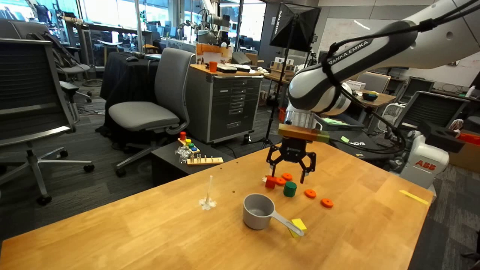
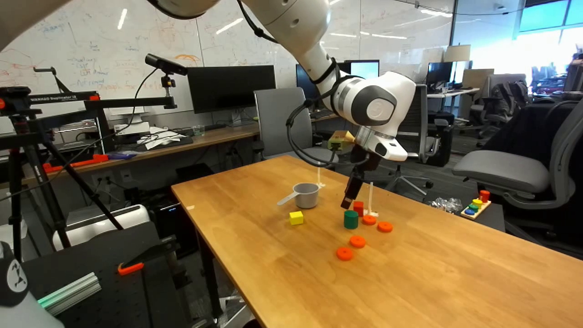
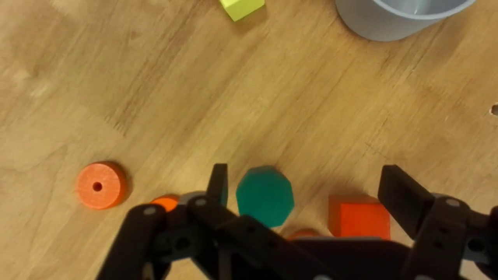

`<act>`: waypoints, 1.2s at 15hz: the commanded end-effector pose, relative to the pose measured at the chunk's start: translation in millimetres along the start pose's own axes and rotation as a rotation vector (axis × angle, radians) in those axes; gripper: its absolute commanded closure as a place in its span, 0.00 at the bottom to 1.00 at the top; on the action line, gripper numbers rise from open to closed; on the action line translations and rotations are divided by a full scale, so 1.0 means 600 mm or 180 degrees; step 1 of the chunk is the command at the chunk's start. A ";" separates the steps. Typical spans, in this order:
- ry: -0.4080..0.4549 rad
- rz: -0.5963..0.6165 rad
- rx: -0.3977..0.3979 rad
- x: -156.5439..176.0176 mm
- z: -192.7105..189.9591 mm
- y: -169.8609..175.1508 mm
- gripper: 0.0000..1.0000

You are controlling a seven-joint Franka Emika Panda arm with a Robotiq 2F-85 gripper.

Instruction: Put the green, red and yellow blocks in the pot

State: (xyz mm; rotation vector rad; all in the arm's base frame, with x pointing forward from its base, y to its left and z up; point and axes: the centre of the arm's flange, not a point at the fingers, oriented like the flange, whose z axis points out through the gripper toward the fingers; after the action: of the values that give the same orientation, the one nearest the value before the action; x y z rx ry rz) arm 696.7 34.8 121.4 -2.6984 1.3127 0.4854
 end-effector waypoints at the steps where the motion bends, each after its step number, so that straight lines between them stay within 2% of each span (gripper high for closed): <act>1: -0.0037 0.0191 0.0063 -0.016 0.008 0.024 0.00; 16: 0.0059 0.0387 0.0062 0.014 0.021 0.050 0.00; 17: 0.0058 0.0389 0.0053 0.015 0.023 0.050 0.25; 18: 0.0053 0.0389 0.0045 0.015 0.025 0.050 0.28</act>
State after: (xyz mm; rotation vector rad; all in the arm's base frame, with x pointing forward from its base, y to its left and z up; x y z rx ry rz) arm 681.9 13.6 99.3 -2.6524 1.4567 0.4734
